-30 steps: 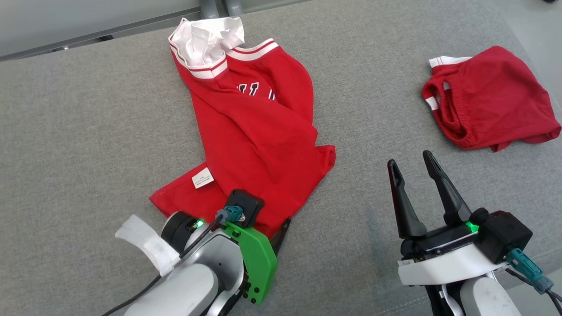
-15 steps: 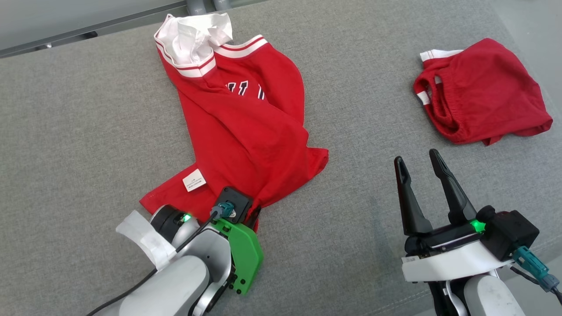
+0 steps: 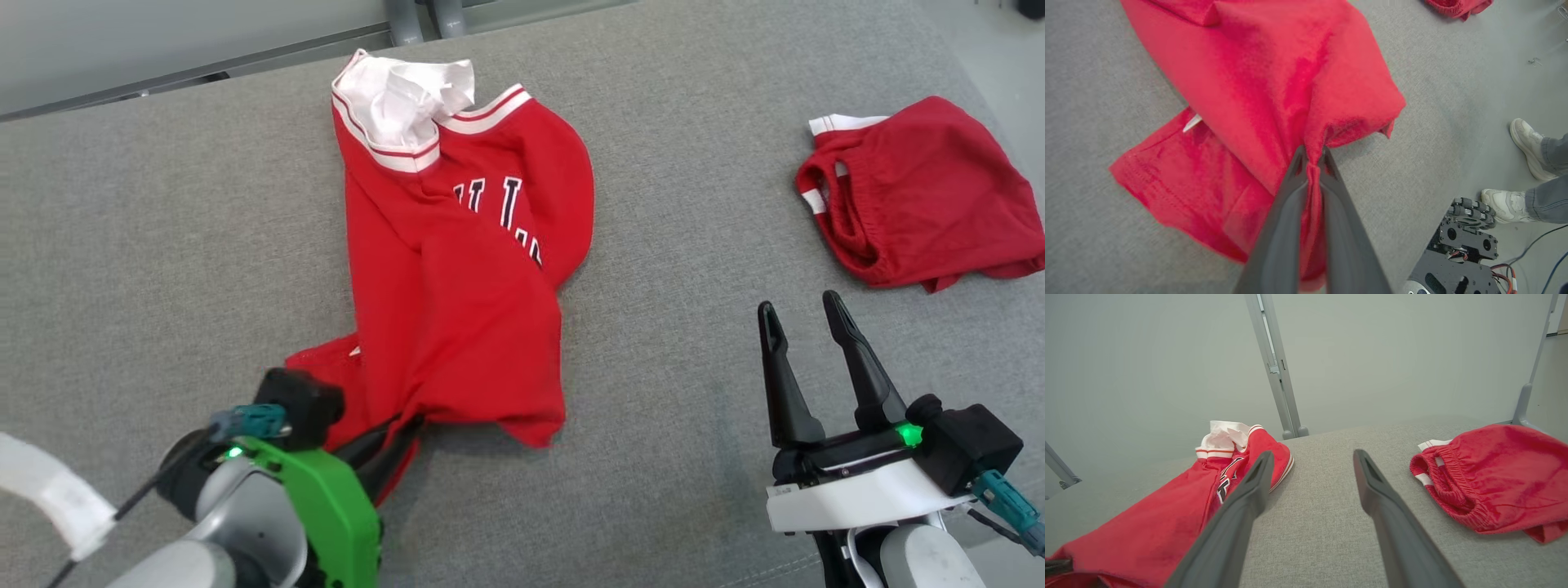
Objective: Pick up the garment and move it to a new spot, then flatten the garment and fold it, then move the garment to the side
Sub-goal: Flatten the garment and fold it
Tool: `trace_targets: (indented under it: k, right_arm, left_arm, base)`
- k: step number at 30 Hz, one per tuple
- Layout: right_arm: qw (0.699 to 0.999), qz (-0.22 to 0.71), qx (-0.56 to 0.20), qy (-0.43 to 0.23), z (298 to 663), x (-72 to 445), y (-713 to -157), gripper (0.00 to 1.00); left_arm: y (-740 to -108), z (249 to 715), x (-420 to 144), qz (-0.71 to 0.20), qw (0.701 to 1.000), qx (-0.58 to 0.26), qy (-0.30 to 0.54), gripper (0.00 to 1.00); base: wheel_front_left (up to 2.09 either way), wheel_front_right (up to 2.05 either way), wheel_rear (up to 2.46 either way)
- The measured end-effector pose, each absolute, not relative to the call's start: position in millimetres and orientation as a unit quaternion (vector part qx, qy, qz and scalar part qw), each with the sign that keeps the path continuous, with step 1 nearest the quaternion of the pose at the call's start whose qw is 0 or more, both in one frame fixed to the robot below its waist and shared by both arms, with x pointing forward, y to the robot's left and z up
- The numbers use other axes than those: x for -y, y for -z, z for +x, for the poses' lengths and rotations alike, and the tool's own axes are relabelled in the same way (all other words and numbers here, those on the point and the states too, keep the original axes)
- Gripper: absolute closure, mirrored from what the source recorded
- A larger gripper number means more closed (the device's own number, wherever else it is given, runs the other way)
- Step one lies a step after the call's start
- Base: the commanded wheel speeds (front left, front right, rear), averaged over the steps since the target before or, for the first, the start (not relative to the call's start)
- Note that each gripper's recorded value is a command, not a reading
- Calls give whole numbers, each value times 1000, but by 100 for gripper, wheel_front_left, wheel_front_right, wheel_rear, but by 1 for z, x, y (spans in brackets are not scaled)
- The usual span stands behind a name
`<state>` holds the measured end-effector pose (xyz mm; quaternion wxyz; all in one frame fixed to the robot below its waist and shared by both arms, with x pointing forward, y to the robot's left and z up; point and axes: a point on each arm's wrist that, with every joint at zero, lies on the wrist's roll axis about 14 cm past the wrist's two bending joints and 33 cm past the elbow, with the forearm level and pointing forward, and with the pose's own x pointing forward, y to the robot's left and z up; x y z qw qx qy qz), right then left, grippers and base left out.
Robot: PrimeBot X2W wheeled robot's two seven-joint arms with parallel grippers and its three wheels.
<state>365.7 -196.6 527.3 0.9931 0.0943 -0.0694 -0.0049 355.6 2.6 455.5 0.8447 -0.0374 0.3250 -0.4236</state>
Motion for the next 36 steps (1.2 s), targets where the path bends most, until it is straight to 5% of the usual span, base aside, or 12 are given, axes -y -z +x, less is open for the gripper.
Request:
trace_targets:
  k: [14, 17, 19, 20, 36]
  right_arm:
    - [992, 100, 63, -37, 382, 170, -522, 0]
    - [992, 101, 57, -44, 384, 166, -518, 0]
    - [992, 100, 56, -46, 386, 164, -517, 0]
    - [992, 100, 55, -46, 386, 164, -517, 0]
    - [993, 90, 55, -58, 379, 157, -518, 0]
  left_arm:
    - [-415, 366, -153, 23, 867, -427, 256, 100]
    - [-402, 372, -171, 31, 876, -427, 224, 58]
    - [-394, 374, -182, 44, 879, -427, 208, 6]
    - [-391, 375, -188, 50, 880, -429, 199, 0]
    - [-410, 389, -245, 0, 953, -304, -7, 0]
  base:
    - [0, 0, 0]
    - [0, 0, 0]
    - [0, 0, 0]
    - [0, 0, 0]
    - [0, 0, 0]
